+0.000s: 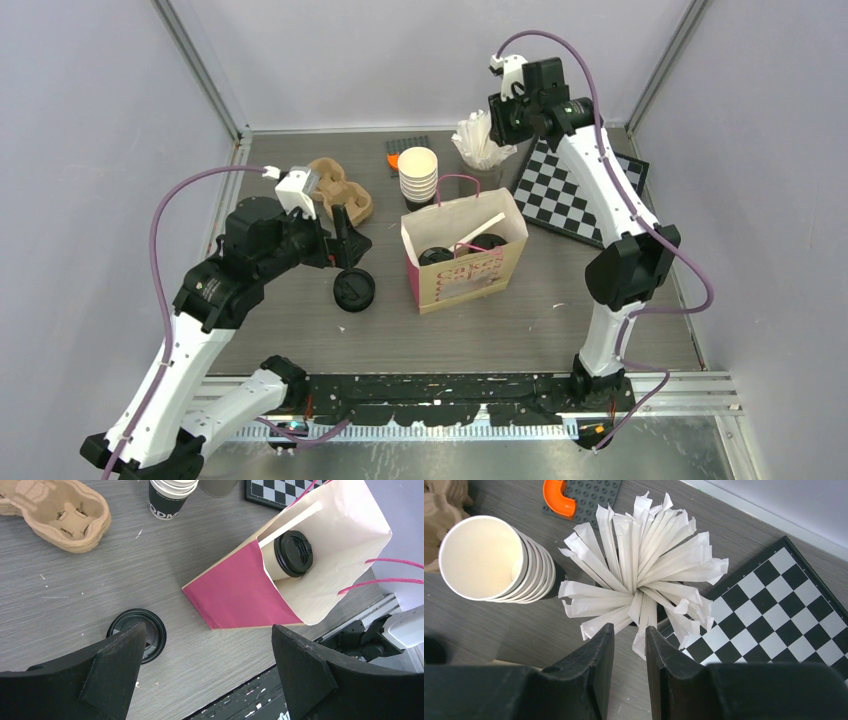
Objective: Pack the takeout coffee
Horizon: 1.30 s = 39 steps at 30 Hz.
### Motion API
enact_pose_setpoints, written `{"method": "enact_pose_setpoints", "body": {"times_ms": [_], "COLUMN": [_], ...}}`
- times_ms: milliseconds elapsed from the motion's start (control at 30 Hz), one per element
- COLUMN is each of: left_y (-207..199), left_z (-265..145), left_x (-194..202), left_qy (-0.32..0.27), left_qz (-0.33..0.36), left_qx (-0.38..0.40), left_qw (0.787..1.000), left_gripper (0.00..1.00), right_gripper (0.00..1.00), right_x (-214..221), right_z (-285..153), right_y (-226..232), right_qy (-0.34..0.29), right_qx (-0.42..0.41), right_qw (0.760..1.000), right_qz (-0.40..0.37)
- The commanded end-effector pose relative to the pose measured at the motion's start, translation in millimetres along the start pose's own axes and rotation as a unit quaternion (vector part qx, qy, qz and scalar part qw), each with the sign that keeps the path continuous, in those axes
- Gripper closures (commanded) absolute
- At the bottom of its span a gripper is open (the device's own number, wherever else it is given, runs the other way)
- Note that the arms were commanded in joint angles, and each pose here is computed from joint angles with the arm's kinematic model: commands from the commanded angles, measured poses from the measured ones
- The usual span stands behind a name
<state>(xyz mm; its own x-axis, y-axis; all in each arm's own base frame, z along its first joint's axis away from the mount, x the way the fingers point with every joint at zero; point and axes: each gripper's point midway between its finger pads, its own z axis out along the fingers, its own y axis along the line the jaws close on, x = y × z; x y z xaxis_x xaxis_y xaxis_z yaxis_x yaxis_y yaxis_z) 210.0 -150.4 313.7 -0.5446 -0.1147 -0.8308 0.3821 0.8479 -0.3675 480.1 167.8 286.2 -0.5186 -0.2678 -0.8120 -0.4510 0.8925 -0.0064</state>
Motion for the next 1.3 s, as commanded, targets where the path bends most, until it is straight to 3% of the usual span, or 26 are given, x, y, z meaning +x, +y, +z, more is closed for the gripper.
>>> {"method": "enact_pose_setpoints", "body": {"times_ms": [0,533,733,1000,1267], "left_y": [-0.3,2.0,5.2,6.3,4.8], "left_z": [-3.0,-5.3,-8.0,-2.5,1.8], "left_x": [-0.3,-3.0,-3.5,-1.5,-1.9], "left_qy": [-0.002,-0.006,-0.005,-0.011,-0.013], "left_qz": [-0.005,0.0,0.013,0.003,0.002], "left_qx": [0.002,-0.006,-0.014,-0.014,-0.008], "left_qw": [1.0,1.0,1.0,1.0,1.0], "left_gripper": [0.03,0.03,0.03,0.02,0.02], "right_gripper": [0.66,0.68,0.97,1.0,1.0], "right_x": [-2.7,11.6,5.6,-51.9,-70.0], "right_z": [3.3,35.0,31.6,-26.2,-83.1], "right_y": [-1.2,-2.5,-2.9,-3.5,0.8], "right_qy": [0.001,0.025,0.018,-0.066,-0.098], "right_qx": [-0.006,-0.014,-0.012,0.01,0.02], "right_qw": [1.0,0.999,1.0,0.998,0.995], "right_qz": [-0.022,-0.018,-0.019,-0.011,0.007]}}
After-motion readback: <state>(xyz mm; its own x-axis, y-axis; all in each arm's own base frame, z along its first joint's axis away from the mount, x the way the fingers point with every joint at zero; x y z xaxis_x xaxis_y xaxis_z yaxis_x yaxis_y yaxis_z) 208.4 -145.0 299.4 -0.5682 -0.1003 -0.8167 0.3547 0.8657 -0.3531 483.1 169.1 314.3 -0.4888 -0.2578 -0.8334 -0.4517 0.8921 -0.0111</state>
